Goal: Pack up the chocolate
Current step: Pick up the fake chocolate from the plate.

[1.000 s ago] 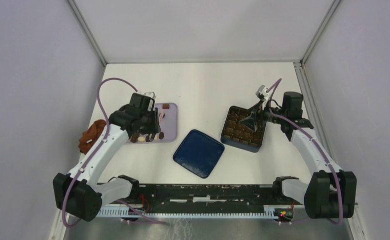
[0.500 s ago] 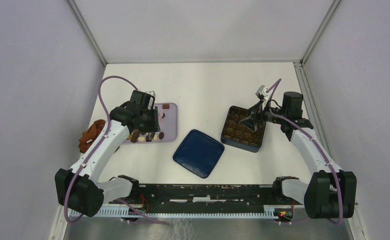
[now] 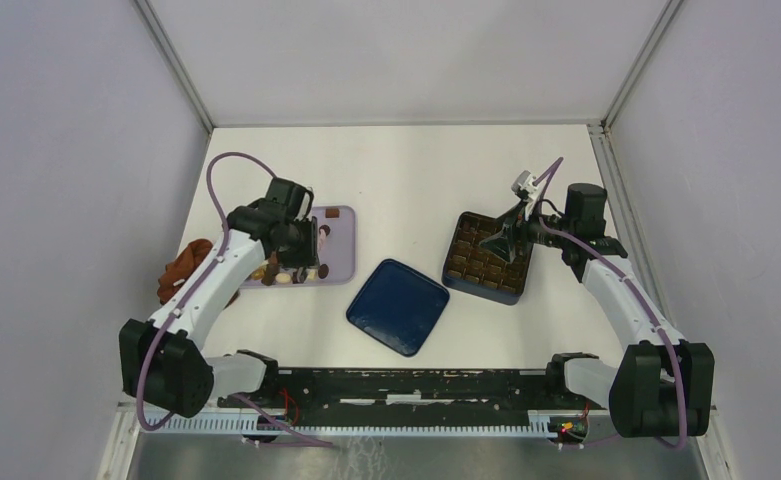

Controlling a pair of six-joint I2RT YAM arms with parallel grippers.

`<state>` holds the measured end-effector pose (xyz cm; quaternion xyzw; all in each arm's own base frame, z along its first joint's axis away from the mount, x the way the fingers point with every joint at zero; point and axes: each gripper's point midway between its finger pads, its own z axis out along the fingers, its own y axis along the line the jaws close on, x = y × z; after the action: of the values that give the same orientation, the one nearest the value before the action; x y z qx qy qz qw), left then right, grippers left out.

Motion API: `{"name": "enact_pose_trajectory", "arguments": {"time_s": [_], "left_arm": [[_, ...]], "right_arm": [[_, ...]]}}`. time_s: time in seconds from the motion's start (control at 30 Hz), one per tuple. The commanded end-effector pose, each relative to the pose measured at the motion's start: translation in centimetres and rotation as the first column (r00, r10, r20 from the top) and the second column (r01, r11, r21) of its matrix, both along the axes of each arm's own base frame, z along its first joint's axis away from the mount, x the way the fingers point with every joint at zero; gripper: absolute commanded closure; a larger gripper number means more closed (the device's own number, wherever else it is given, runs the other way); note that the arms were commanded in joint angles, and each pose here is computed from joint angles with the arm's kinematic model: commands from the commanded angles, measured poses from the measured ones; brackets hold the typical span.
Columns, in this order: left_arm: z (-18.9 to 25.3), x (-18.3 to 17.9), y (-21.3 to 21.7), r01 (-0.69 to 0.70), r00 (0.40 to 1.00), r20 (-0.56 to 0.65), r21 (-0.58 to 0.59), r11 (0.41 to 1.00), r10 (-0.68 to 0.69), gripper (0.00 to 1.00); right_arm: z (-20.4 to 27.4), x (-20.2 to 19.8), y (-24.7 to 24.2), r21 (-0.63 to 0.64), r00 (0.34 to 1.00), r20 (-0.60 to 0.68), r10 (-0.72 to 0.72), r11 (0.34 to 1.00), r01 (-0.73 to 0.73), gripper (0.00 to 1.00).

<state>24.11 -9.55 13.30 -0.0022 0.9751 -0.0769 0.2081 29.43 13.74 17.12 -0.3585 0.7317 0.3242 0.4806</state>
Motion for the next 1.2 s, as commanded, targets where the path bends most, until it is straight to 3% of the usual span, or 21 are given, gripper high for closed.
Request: {"name": "enact_pose_trajectory", "arguments": {"time_s": [0.0,0.5,1.17], "left_arm": [[0.3,1.2,-0.4,0.070,0.998,0.006,-0.005,0.998,-0.070,0.62],[-3.7,5.7,0.1,0.062,0.992,-0.111,0.025,0.998,-0.059,0.61],[-4.9,7.2,0.1,0.069,0.986,-0.154,0.017,0.997,-0.065,0.59]], "right_arm": [[1.9,0.0,0.6,0.010,0.997,0.073,0.038,0.999,-0.039,0.24],[2.2,-0.4,1.2,0.005,0.994,0.087,0.061,0.998,-0.062,0.24],[2.0,-0.4,1.3,-0.002,0.994,0.084,0.064,0.998,-0.064,0.23]]}}
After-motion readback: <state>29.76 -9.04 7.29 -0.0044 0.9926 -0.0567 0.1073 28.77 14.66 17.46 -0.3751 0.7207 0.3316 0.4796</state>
